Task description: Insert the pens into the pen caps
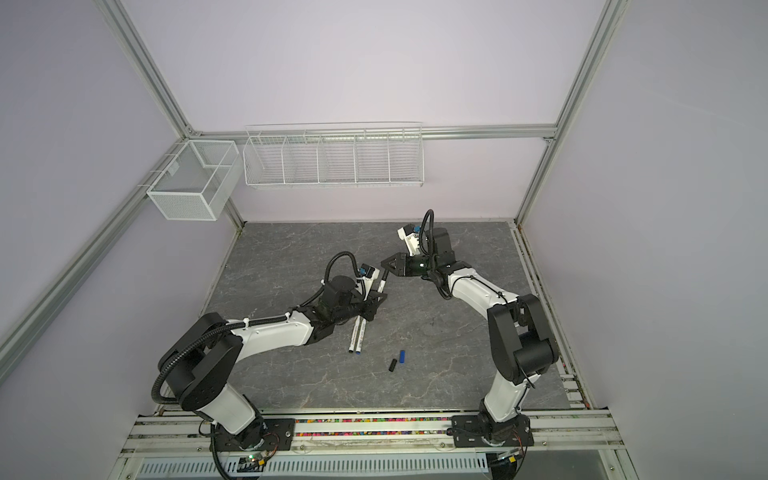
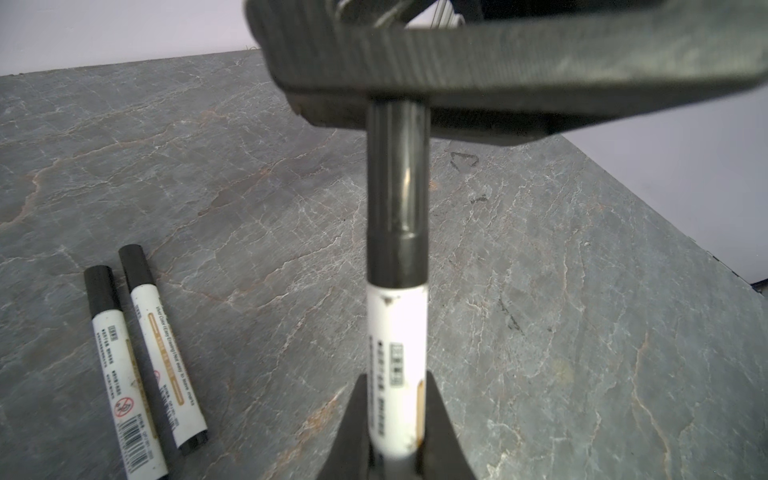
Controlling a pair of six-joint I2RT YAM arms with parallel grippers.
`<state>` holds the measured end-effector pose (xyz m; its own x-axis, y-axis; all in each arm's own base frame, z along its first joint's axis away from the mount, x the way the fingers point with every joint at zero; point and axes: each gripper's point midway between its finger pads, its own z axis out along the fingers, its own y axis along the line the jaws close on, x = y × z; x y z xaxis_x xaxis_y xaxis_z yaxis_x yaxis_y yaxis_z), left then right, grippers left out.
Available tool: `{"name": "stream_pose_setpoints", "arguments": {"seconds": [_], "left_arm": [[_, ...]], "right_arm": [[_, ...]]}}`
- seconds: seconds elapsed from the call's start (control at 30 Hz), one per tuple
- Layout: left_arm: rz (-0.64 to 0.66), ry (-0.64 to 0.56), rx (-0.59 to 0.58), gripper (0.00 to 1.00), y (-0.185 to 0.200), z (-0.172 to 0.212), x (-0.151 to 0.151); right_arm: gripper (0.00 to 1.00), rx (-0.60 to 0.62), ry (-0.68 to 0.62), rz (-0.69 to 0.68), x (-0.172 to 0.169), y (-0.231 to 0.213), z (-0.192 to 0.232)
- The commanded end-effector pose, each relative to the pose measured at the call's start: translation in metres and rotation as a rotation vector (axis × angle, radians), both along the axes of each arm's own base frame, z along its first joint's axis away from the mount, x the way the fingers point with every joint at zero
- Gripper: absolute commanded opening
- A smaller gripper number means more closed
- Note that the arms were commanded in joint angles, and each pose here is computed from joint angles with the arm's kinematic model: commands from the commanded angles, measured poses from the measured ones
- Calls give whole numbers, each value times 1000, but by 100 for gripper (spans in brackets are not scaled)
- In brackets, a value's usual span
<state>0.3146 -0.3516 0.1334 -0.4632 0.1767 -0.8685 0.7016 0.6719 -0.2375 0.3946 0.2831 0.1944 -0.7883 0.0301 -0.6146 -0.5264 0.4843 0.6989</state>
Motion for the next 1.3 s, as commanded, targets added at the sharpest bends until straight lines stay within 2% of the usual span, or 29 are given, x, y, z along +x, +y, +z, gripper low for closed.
{"name": "stream_pose_setpoints", "arguments": {"seconds": [0.0,0.23,0.57,0.87,0.97,1.27], "left_arm": [[-19,-25,-20,0,-9,7,3],[-22,-21,-21,0,-10,7,3],[-16,-25,-21,0,-10,7,5],[-10,-33,-28,0,-10,12,5],[-4,-49,-33,0,-9,18,7],[25,-164,-107,0,-9,64,17]], "right_arm": [[35,26,-36,11,-6,-3,22],[37,22,-58,7,-6,-5,31],[37,-24,7,45,-20,0,3],[22,-22,29,75,-23,8,-6],[19,-20,44,81,-24,10,-11],[13,-23,86,125,-28,13,-21]]}}
